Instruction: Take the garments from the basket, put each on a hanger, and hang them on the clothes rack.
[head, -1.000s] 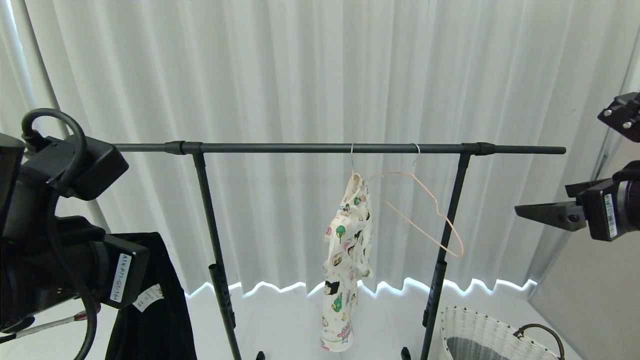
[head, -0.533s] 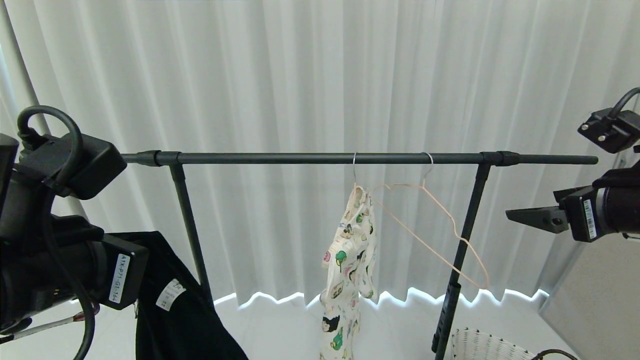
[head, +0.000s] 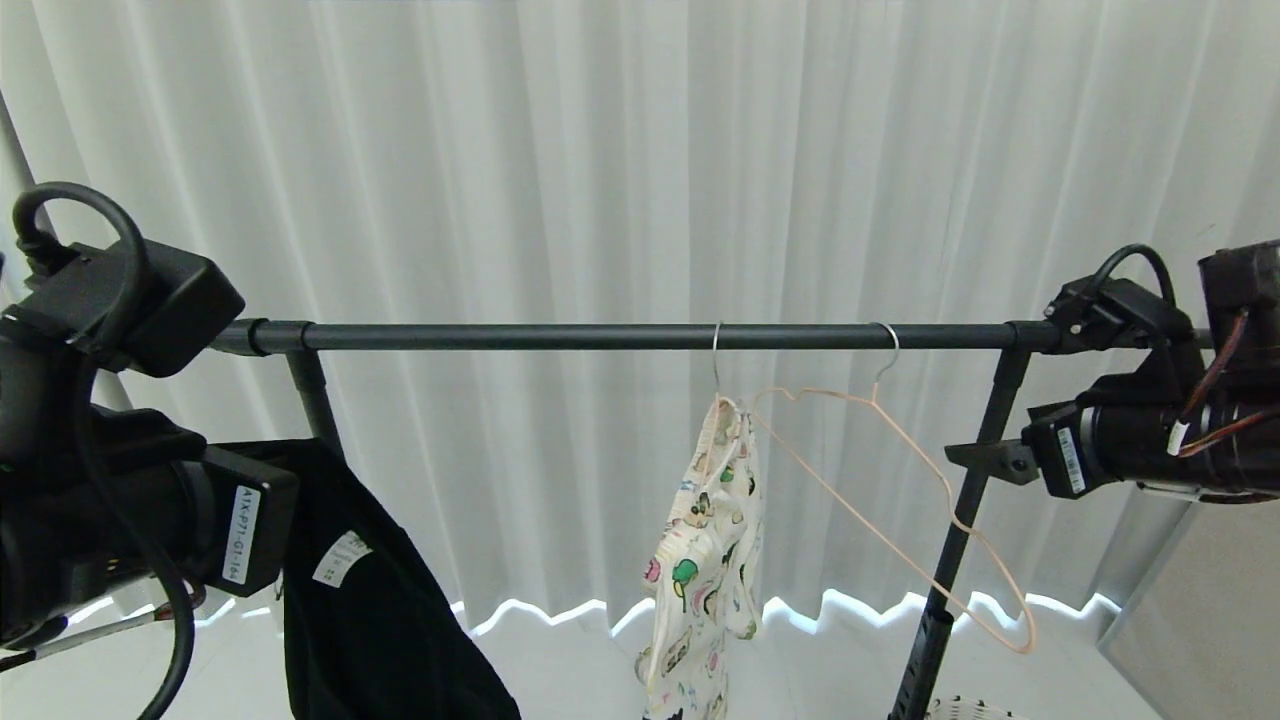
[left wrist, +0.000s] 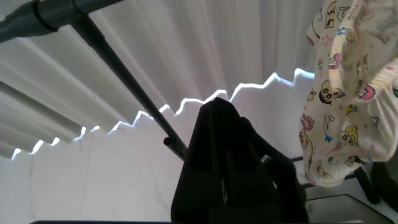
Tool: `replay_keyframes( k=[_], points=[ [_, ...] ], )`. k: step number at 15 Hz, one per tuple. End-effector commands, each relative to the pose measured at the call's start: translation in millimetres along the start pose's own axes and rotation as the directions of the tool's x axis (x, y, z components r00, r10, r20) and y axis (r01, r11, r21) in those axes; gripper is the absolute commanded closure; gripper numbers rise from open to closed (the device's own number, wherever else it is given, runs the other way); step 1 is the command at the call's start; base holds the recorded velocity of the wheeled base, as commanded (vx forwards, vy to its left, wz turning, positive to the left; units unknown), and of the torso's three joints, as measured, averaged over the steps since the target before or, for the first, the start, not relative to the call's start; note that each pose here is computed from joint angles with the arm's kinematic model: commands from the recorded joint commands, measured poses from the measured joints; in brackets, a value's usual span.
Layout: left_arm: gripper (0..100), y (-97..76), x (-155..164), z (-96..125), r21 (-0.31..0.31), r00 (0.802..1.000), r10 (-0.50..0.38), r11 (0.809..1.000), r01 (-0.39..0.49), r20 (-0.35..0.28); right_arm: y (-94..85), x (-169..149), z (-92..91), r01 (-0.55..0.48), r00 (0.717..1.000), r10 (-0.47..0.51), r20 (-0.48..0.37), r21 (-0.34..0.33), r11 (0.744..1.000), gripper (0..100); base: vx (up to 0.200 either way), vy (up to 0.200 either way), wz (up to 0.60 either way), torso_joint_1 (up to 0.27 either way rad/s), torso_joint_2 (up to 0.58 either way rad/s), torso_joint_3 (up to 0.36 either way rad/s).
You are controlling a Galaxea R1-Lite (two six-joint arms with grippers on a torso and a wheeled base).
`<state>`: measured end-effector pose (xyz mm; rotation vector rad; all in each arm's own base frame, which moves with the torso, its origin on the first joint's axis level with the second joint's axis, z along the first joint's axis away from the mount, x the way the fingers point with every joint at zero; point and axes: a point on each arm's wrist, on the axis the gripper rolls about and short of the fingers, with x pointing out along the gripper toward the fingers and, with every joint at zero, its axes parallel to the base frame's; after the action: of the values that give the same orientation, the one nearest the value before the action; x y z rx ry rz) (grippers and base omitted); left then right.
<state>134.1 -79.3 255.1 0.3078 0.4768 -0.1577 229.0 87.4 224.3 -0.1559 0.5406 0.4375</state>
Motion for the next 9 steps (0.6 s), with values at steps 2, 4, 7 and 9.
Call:
replay_keyframes(
  k=[2,4,7,9],
  points=[
    [100,2.2,-5,-2,-0.001,1.0,0.002,1.0,-0.002,0.011,-0.5,44,-29.0,-0.013,0.994,0.014,-0.104,0.009,1.0,0,0.0,0.0,0.0,0.0,0.0,0.0],
    [100,3.0,-6,-2,-0.003,1.0,0.002,1.0,-0.002,0.017,-1.1,65,-36.1,-0.044,0.994,0.045,-0.102,0.015,0.999,0,0.0,0.0,0.0,0.0,0.0,0.0],
    [100,2.9,-7,-6,0.001,1.0,0.0,1.0,0.0,0.01,-2.9,89,-43.4,-0.054,0.991,0.057,-0.122,0.02,0.998,0,0.0,0.0,0.0,0.0,0.0,0.0],
    [100,0.9,-7,-7,0.009,1.0,-0.01,1.0,0.01,0.009,-5.4,97,-46.1,-0.053,0.991,0.056,-0.126,0.025,0.998,0,0.0,0.0,0.0,0.0,0.0,0.0]
  ],
)
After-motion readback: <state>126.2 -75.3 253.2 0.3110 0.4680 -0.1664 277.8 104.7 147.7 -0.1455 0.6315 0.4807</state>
